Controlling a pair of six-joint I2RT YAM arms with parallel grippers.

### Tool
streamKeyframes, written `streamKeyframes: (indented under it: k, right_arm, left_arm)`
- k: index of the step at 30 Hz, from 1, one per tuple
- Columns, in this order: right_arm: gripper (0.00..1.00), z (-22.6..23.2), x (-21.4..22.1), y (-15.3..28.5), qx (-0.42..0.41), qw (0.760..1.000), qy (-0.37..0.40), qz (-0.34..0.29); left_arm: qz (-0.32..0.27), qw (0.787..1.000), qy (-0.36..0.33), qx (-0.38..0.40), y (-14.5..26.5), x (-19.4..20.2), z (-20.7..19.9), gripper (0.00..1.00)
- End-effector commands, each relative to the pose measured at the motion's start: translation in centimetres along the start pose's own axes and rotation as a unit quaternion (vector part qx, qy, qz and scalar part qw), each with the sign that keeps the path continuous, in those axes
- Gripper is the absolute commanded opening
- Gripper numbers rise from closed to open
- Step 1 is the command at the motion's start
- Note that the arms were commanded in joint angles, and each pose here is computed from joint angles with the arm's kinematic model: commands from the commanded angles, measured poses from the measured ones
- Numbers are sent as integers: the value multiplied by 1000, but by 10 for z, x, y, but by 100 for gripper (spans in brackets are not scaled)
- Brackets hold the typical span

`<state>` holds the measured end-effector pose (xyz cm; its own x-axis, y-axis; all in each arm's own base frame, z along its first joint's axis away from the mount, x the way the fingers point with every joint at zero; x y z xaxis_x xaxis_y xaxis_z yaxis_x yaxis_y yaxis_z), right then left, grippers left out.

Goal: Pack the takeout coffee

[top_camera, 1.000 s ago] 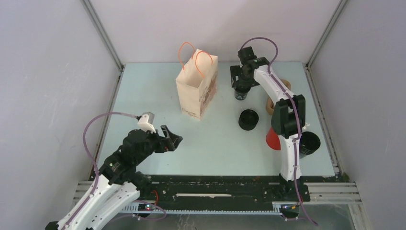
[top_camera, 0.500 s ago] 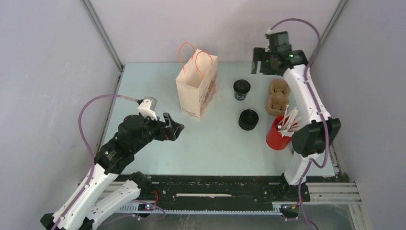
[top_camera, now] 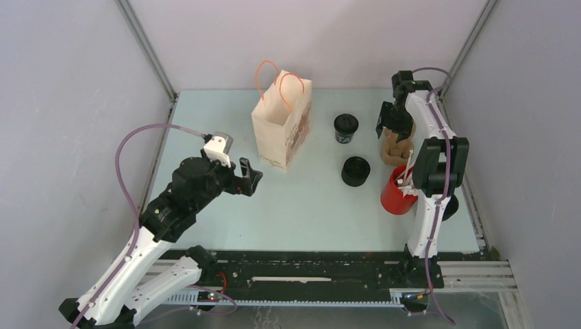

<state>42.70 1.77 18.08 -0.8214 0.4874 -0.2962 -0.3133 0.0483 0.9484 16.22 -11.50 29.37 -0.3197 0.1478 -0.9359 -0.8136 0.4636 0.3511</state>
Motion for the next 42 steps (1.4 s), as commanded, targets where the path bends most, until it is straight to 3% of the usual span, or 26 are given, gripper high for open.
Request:
streamKeyframes:
  k: [1, 8, 18, 25, 30, 36, 42]
  right_arm:
    - [69, 7, -7, 19, -12, 1000, -4, -12]
    - [59, 5, -8, 1, -13, 1000, -8, -2]
    - [57, 3, -7, -14, -17, 1000, -11, 12]
    - [50, 3, -7, -24, -14, 1000, -11, 17]
    - [38, -1, -10, -26, -28, 999, -18, 24]
    - [13, -6, -11, -27, -36, 999, -25, 27]
    - [3, -11, -13, -20, -30, 999, -27, 13]
  left_arm:
    - [-18, 1000, -20, -15, -2, 2, 5, 95]
    - [-17, 999, -20, -21, -3, 3, 7, 95]
    - [-17, 999, -18, -26, -2, 4, 9, 95]
    - [-16, 999, -19, -25, -3, 4, 9, 95]
    - [-16, 999, -18, -26, -3, 4, 9, 95]
    - [-15, 999, -18, -23, -3, 5, 9, 94]
    - [-16, 999, -18, -25, -3, 5, 9, 95]
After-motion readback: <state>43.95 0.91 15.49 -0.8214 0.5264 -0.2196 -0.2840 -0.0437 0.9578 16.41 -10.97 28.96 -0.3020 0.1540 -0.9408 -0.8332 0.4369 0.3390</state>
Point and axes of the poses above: each gripper's point midway between its finger pads, its own y axis back along the fingers, its own z axis along the line the jaws close on, x = y × z, the point moved 7 cm from there along y, back along the fingers, and after that the axes turned 12 degrees about -y, right-handed, at the moved point
